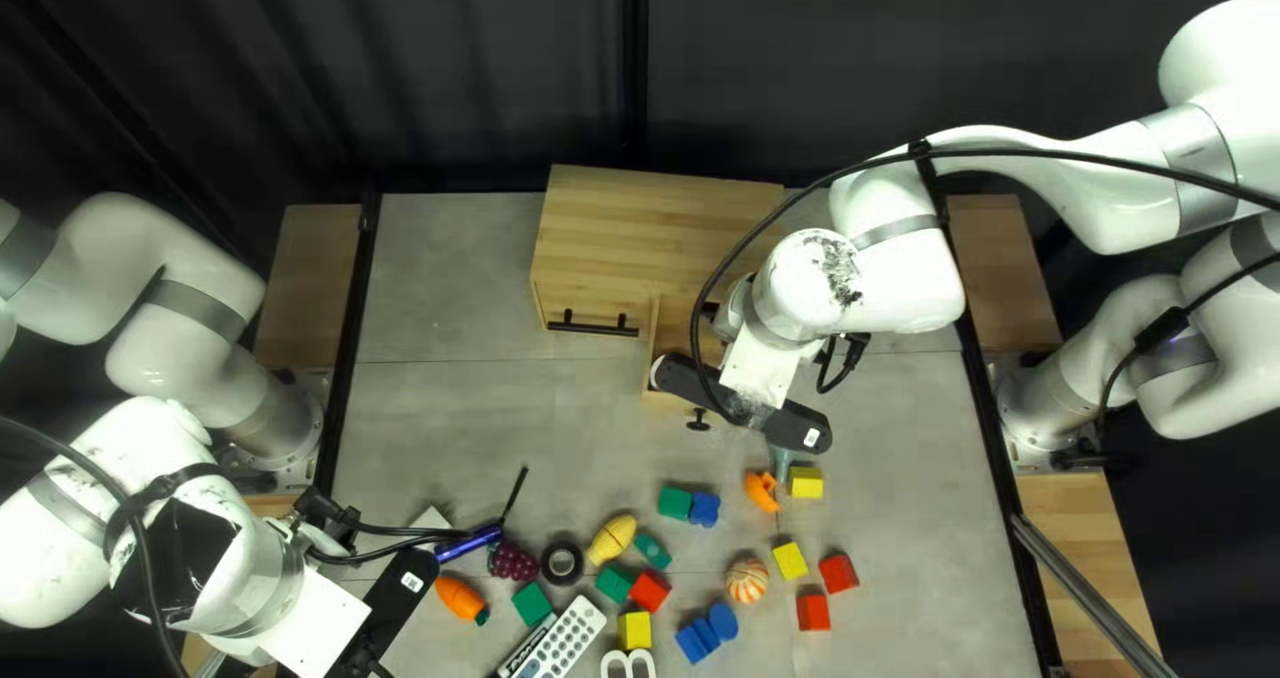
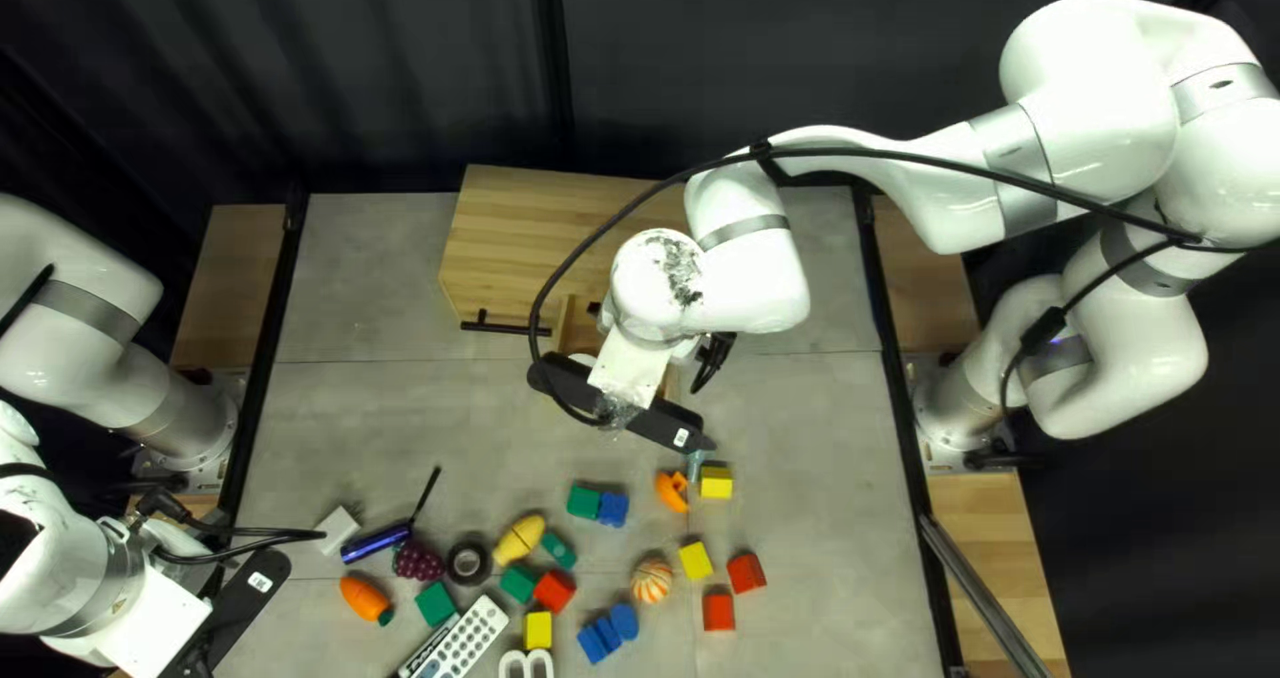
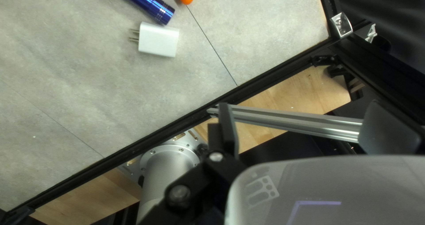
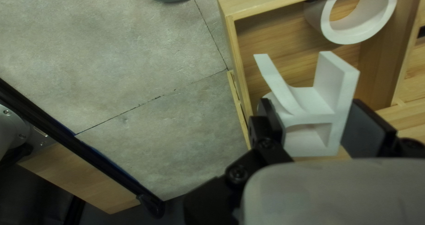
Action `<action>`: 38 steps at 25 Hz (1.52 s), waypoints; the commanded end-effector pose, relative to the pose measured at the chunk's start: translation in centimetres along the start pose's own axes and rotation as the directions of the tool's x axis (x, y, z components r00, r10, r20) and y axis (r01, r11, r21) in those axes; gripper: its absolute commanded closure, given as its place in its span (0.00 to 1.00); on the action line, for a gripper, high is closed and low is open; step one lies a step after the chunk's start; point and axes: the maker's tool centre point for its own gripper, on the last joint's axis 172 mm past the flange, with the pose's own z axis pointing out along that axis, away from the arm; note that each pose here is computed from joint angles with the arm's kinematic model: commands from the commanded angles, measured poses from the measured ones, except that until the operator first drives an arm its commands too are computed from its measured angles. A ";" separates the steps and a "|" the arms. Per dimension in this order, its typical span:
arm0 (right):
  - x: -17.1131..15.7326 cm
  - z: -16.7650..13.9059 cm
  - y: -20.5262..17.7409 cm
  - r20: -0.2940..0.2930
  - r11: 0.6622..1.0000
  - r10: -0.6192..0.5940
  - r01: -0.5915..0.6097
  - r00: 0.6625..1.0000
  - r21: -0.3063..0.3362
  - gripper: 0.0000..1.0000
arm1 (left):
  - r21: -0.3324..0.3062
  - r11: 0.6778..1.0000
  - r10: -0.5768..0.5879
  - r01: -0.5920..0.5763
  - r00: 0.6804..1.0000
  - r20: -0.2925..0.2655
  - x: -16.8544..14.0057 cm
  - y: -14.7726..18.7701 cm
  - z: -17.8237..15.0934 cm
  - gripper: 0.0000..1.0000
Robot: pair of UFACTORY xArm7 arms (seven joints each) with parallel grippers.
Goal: Open drawers and place objects into drawer and close
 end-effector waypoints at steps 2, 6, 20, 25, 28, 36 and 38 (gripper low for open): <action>-0.3 0.1 0.3 0.006 1.000 -0.005 0.005 1.000 -0.002 1.00 | 0.000 1.000 0.000 0.000 1.000 0.000 0.0 0.0 0.0 0.00; -0.4 0.3 0.6 0.008 1.000 -0.010 0.010 1.000 -0.005 1.00 | 0.000 1.000 0.000 0.000 1.000 0.000 0.0 0.0 0.0 0.00; 0.8 1.8 1.3 -0.017 0.995 -0.104 0.104 0.994 0.007 1.00 | 0.000 1.000 0.000 0.000 1.000 0.000 0.0 0.0 0.0 0.00; 1.2 2.2 1.2 -0.028 0.990 -0.134 0.135 0.991 0.026 1.00 | 0.000 1.000 0.000 0.000 1.000 0.000 0.0 0.0 0.0 0.00; 1.4 2.2 1.3 -0.033 0.989 -0.143 0.144 0.989 0.032 1.00 | 0.000 1.000 0.000 0.000 1.000 0.000 0.0 0.0 0.0 0.00; 1.4 2.7 1.5 -0.039 0.988 -0.147 0.149 0.988 0.037 1.00 | 0.000 1.000 0.000 0.000 1.000 0.000 0.0 0.0 0.0 0.00; 1.4 2.9 1.5 -0.042 0.988 -0.146 0.148 0.988 0.037 1.00 | 0.000 1.000 0.000 0.000 1.000 0.000 0.0 0.0 0.0 0.00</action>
